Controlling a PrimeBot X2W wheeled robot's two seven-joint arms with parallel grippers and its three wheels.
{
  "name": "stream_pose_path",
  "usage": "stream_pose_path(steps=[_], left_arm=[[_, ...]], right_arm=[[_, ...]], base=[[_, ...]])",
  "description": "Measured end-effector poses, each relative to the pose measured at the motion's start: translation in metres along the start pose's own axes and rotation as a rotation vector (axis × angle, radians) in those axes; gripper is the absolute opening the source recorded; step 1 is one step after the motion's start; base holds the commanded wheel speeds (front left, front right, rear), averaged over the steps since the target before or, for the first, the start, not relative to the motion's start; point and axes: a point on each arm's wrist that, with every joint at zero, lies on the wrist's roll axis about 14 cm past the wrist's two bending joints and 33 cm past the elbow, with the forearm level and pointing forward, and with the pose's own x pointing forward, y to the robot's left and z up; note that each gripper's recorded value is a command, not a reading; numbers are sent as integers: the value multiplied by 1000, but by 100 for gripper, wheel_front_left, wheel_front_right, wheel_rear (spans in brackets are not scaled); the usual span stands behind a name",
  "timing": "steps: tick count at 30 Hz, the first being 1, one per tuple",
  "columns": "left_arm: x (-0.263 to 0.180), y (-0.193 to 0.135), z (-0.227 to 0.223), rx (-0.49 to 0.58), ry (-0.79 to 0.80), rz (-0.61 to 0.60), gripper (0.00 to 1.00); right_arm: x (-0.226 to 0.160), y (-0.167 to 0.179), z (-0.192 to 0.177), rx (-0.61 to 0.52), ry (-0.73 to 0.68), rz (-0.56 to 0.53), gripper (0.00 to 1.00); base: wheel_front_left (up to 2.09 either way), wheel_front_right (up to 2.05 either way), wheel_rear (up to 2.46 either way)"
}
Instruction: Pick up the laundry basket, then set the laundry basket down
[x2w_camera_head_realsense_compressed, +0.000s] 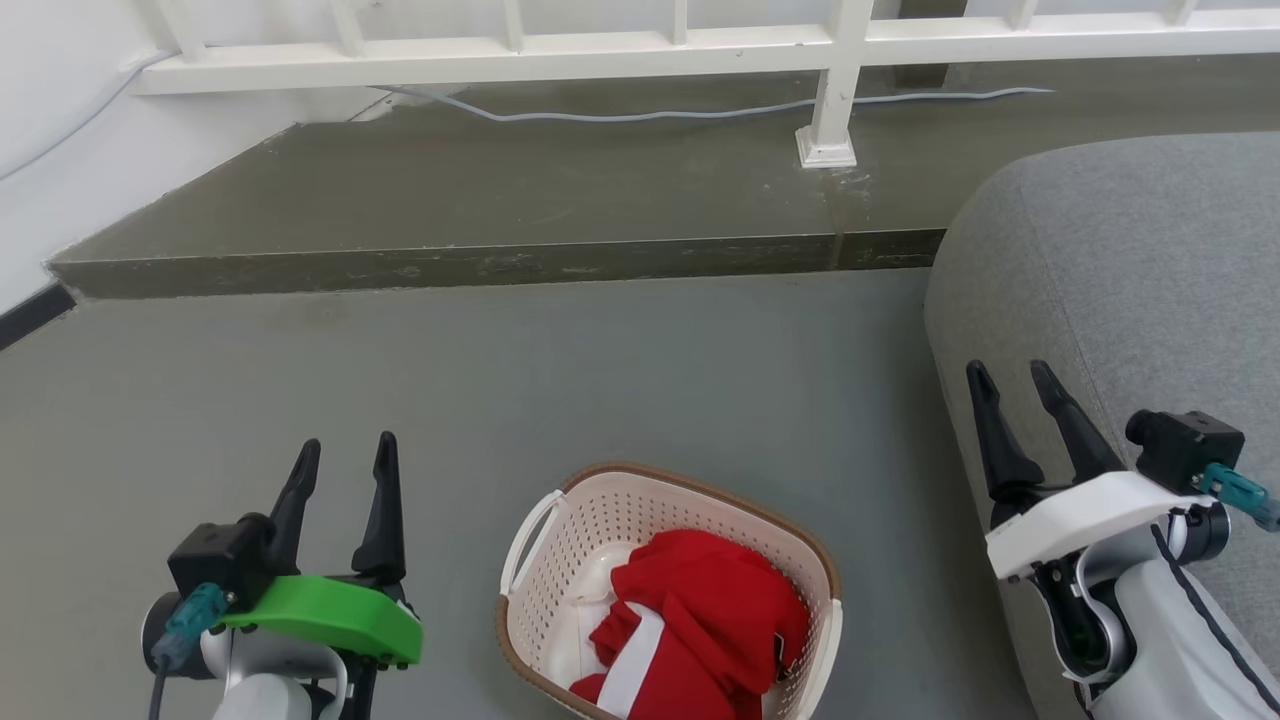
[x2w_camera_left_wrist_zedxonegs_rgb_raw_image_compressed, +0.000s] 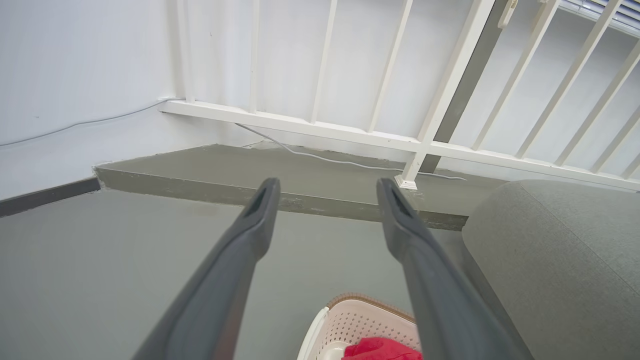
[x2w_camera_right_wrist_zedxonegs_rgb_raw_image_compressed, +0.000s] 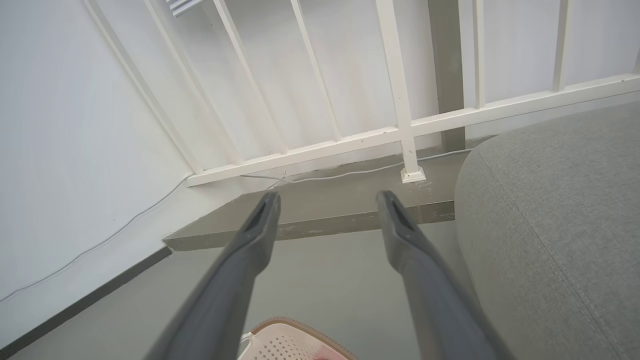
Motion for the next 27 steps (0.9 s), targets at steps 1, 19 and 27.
stream_pose_path(steps=[1,19,27], left_arm=[[0,-1,1,10,-7,-4,100],[5,-9,7,96,-34,-39,100],[6,-8,6,95,-33,-38,100]], right_arm=[[1,1,1,-13,-6,5,100],[1,2,0,-96,-13,13,100],[1,0,0,-94,-12,8,100]], base=[[0,0,0],[0,0,0],[0,0,0]])
